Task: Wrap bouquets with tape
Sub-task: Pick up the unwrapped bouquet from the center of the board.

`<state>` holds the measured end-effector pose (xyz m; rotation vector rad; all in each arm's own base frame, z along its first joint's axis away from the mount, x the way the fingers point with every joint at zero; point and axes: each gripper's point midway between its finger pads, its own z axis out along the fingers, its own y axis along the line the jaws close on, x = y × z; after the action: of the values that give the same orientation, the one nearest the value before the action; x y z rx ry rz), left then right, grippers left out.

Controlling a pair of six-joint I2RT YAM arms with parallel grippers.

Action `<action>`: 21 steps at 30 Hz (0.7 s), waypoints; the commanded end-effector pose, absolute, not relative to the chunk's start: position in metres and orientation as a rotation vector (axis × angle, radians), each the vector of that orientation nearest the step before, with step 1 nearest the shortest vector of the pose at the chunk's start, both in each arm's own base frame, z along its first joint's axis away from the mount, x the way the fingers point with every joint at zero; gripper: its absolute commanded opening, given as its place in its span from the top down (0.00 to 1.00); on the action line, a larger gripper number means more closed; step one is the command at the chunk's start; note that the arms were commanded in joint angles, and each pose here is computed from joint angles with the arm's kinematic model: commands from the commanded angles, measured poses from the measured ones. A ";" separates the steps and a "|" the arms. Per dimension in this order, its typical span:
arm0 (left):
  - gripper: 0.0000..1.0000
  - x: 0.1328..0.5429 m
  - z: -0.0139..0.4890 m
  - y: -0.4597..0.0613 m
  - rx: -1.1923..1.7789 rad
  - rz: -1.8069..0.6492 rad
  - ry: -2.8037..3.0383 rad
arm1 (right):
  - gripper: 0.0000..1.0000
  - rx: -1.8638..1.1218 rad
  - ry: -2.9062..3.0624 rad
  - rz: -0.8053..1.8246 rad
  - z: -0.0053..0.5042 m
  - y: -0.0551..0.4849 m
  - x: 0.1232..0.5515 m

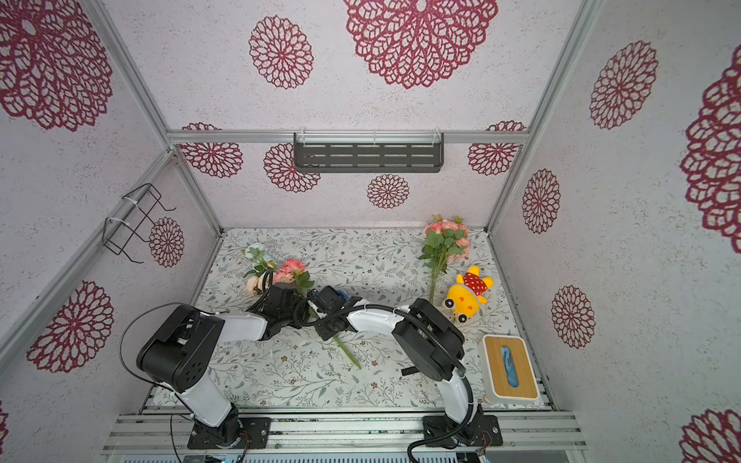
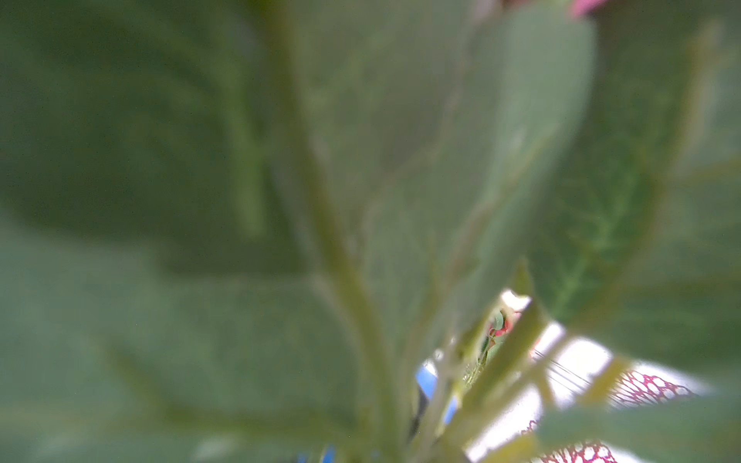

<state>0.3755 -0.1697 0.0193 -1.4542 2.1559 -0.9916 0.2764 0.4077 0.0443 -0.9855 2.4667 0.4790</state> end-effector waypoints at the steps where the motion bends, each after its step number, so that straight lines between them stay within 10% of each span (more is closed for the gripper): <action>1: 0.66 0.328 -0.024 -0.181 -1.493 -0.867 2.382 | 1.00 -0.888 2.309 0.616 0.106 0.437 0.296; 14: 0.98 0.328 -0.024 -0.180 -1.494 -0.877 2.380 | 1.00 -0.893 2.352 0.603 0.092 0.427 0.289; 21: 1.00 0.327 -0.024 -0.177 -1.497 -0.869 2.379 | 0.76 -0.826 2.409 0.673 0.088 0.411 0.281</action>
<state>0.3687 -0.1724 0.0111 -1.3580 2.2268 -0.9389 0.2786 0.4004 0.0508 -0.9078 2.4741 0.5273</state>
